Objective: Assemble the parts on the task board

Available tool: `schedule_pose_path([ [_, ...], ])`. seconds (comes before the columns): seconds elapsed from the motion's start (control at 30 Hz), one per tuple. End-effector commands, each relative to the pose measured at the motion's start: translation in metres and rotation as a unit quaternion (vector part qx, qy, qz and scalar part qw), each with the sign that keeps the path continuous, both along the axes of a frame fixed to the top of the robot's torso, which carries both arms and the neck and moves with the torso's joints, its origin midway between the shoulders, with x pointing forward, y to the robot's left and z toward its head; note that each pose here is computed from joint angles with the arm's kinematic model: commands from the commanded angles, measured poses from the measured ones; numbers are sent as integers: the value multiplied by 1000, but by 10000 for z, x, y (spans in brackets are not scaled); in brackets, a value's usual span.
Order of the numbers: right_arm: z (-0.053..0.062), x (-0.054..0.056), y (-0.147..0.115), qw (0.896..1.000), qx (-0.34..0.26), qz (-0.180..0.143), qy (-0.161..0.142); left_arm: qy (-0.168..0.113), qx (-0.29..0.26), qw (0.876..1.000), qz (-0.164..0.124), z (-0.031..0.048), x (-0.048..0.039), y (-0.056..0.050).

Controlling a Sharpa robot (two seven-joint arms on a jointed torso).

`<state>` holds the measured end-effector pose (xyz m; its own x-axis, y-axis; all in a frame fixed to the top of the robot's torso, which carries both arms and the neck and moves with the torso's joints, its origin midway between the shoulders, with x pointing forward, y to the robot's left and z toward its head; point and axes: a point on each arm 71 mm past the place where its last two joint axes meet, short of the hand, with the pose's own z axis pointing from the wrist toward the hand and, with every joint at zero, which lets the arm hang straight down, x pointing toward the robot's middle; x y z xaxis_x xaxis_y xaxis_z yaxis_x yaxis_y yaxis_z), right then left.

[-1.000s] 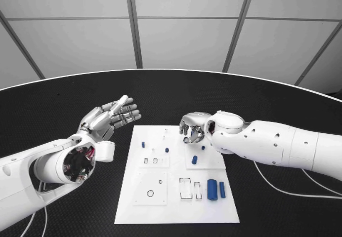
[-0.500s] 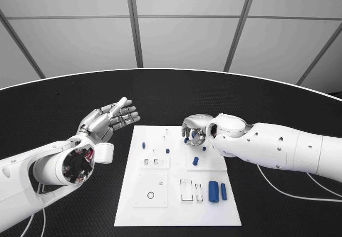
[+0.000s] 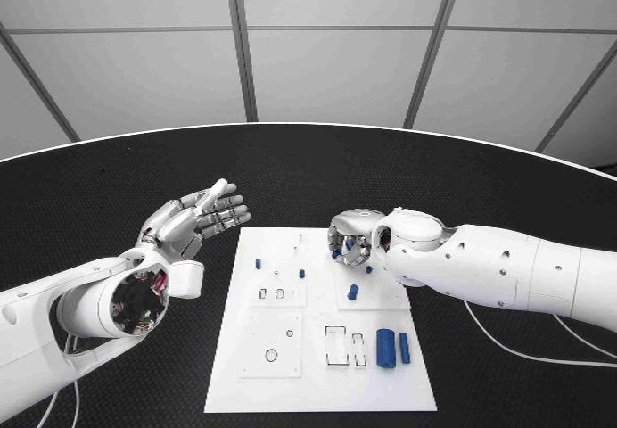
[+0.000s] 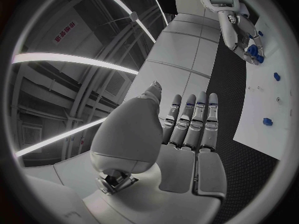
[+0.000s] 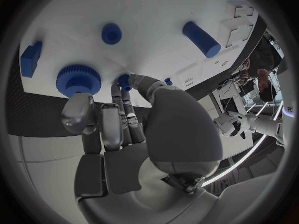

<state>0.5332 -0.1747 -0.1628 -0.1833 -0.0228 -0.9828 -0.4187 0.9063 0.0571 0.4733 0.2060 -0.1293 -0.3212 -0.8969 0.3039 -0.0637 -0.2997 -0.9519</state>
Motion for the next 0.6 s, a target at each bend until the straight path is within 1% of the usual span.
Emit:
schedule_pose_path([
  [0.03,-1,1,6,1000,0,1,0,0,0,1000,-1,0,-2,-2],
  [0.2,6,2,10,1000,3,0,-3,0,0,1000,0,0,-4,3],
  [0.43,52,-6,10,999,23,0,-28,2,1,1000,0,-1,-3,13],
  [0.6,96,-52,40,998,40,6,-45,2,2,1000,2,-5,6,24],
])
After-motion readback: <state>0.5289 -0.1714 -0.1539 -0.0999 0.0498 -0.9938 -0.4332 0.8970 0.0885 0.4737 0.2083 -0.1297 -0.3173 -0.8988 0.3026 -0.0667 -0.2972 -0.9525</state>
